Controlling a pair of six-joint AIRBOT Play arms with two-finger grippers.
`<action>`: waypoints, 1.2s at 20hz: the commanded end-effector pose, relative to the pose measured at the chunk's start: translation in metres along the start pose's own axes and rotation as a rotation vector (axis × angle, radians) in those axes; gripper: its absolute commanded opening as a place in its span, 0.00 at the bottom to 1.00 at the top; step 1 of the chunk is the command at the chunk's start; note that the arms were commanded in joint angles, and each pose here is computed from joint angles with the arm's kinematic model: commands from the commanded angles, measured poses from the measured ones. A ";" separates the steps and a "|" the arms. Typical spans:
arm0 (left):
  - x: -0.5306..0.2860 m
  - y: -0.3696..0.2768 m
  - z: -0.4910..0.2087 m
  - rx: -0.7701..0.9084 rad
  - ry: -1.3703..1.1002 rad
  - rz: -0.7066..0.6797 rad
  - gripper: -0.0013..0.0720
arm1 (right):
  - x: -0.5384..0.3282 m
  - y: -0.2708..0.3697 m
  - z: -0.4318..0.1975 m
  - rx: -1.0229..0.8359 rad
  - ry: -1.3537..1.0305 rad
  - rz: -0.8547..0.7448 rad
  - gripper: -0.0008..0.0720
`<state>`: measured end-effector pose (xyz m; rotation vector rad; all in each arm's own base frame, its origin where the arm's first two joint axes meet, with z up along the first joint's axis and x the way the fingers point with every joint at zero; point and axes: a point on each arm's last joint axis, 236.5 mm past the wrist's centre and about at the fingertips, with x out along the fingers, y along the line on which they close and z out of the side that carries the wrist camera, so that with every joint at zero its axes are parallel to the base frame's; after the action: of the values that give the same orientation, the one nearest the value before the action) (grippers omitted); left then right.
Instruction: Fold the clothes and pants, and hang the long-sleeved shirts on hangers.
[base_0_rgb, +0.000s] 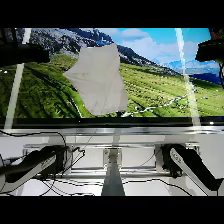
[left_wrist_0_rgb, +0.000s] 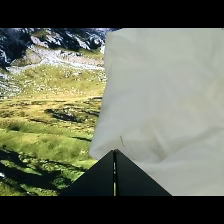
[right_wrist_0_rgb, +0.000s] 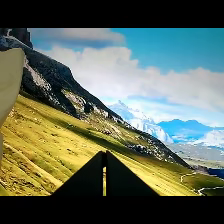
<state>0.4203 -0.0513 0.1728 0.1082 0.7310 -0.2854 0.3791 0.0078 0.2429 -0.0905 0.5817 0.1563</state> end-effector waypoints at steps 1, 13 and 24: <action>0.000 0.000 0.001 -0.001 -0.002 0.000 0.04 | 0.000 0.001 0.009 0.010 -0.037 0.003 0.03; 0.024 -0.011 -0.003 -0.078 0.019 -0.073 0.04 | 0.028 0.144 -0.215 0.567 0.707 0.516 0.03; 0.034 -0.011 -0.008 -0.082 0.043 -0.078 0.93 | 0.098 0.241 -0.288 0.772 0.747 0.458 0.80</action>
<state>0.4348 -0.0679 0.1462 0.0080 0.7836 -0.3276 0.2538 0.2127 -0.0300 0.7045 1.3487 0.4367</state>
